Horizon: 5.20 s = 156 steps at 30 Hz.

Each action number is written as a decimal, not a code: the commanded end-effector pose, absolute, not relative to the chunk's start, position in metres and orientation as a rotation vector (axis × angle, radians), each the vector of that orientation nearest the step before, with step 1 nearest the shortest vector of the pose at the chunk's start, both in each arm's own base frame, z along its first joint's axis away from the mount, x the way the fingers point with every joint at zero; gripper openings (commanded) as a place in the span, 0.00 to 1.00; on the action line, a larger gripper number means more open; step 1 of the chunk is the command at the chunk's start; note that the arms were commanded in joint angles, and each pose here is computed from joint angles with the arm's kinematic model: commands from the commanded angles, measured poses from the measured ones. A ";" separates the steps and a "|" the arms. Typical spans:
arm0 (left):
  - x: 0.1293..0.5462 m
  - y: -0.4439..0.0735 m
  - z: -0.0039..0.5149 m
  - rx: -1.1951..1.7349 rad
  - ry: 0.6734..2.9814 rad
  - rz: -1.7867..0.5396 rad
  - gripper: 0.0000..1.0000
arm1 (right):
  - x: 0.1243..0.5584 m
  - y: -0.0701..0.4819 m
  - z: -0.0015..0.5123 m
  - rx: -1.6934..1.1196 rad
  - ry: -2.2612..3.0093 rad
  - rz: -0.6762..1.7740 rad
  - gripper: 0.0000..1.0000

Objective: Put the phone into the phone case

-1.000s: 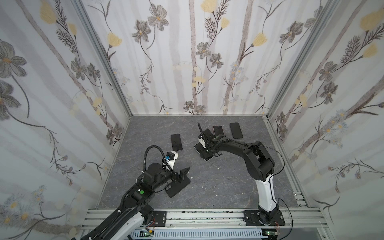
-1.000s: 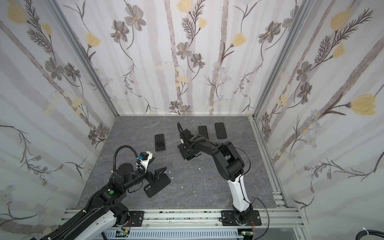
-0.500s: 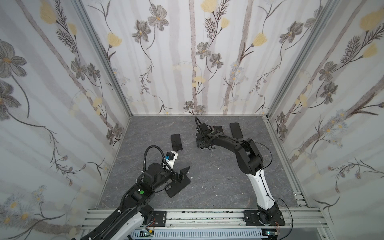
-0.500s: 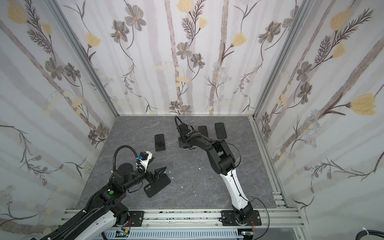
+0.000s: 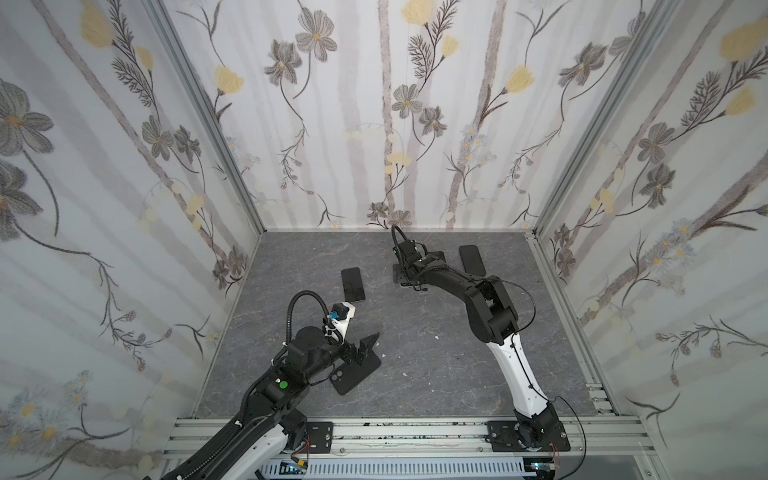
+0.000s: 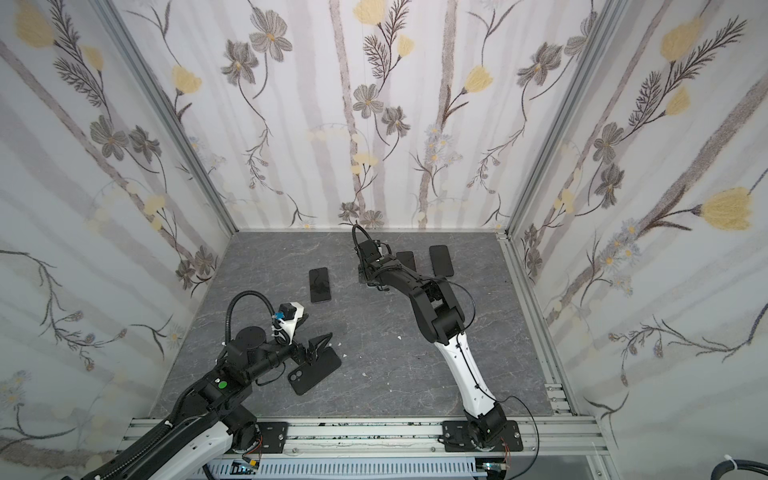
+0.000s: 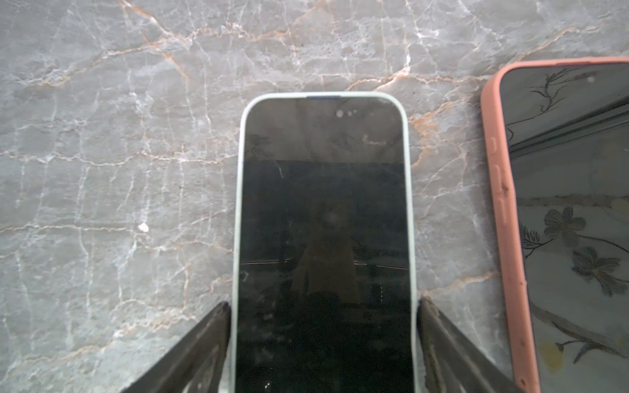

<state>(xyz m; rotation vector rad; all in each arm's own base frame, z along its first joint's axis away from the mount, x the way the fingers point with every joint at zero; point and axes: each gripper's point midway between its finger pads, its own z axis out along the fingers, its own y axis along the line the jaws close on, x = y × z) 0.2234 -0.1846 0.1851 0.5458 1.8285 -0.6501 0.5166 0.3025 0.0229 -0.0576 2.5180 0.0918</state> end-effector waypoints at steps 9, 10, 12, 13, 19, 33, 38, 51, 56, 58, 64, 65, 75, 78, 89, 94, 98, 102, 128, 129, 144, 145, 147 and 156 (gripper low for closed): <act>0.230 -0.179 0.193 0.515 1.809 -0.606 0.99 | 0.508 0.304 0.091 -0.063 2.467 0.151 0.92; 0.232 -0.177 0.195 0.496 1.813 -0.594 0.97 | 0.508 0.305 0.102 -0.063 2.452 0.167 0.93; 0.237 -0.172 0.197 0.435 1.836 -0.582 0.93 | 0.507 0.306 0.119 -0.063 2.429 0.194 0.93; 0.240 -0.169 0.199 0.387 1.851 -0.587 0.89 | 0.506 0.307 0.130 -0.061 2.415 0.208 0.94; 0.247 -0.166 0.177 -0.001 2.093 -0.740 0.77 | 0.477 0.300 0.176 -0.082 2.345 0.257 0.93; 0.205 -0.203 0.073 -0.233 2.517 -0.955 0.74 | 0.366 0.243 0.167 0.019 2.306 0.449 0.89; 0.199 -0.206 0.057 -0.233 2.574 -0.949 0.75 | 0.346 0.234 0.139 0.011 2.357 0.456 0.88; 0.213 -0.212 0.046 -0.241 2.562 -0.920 0.75 | 0.324 0.225 0.136 0.014 2.360 0.502 0.88; 0.217 -0.217 0.044 -0.219 2.572 -0.916 0.76 | 0.320 0.210 0.146 0.039 2.322 0.456 0.87; 0.220 -0.221 0.046 -0.196 2.564 -0.920 0.77 | 0.317 0.204 0.150 0.044 2.307 0.445 0.87; 0.229 -0.232 0.046 -0.129 2.574 -0.903 0.77 | 0.312 0.195 0.164 0.040 2.254 0.442 0.87; 0.230 -0.234 0.045 -0.121 2.580 -0.901 0.77 | 0.311 0.194 0.167 0.040 2.246 0.443 0.87; 0.238 -0.271 0.049 -0.023 2.586 -0.963 0.78 | 0.305 0.171 0.187 0.064 2.182 0.377 0.88; 0.240 -0.285 0.047 0.012 2.592 -0.975 0.78 | 0.303 0.166 0.196 0.079 2.152 0.377 0.88; 0.254 -0.338 0.043 0.154 2.596 -1.045 0.78 | 0.295 0.146 0.199 0.107 2.119 0.324 0.87; 0.261 -0.356 0.041 0.211 2.605 -1.062 0.78 | 0.294 0.139 0.206 0.115 2.100 0.305 0.87; 0.268 -0.358 0.041 0.191 2.608 -1.037 0.78 | 0.291 0.135 0.209 0.120 2.096 0.297 0.88; 0.271 -0.361 0.037 0.158 2.627 -1.034 0.79 | 0.289 0.132 0.209 0.124 2.094 0.292 0.88; 0.311 -0.374 0.060 -0.100 2.486 -1.078 0.83 | 0.283 0.122 0.216 0.140 2.086 0.270 0.88; 0.312 -0.374 0.061 -0.107 2.484 -1.077 0.83 | 0.283 0.121 0.216 0.140 2.086 0.268 0.88; 0.318 -0.374 0.084 -0.130 2.432 -1.099 0.83 | 0.282 0.121 0.217 0.147 2.087 0.275 0.88; 0.317 -0.374 0.091 -0.121 2.423 -1.101 0.83 | 0.282 0.121 0.219 0.147 2.083 0.280 0.88; 0.318 -0.371 0.103 -0.097 2.407 -1.093 0.84 | 0.282 0.121 0.221 0.147 2.079 0.281 0.87; 0.383 -0.289 0.164 -0.040 2.303 -0.707 0.89 | 0.287 0.129 0.218 0.130 2.086 0.302 0.87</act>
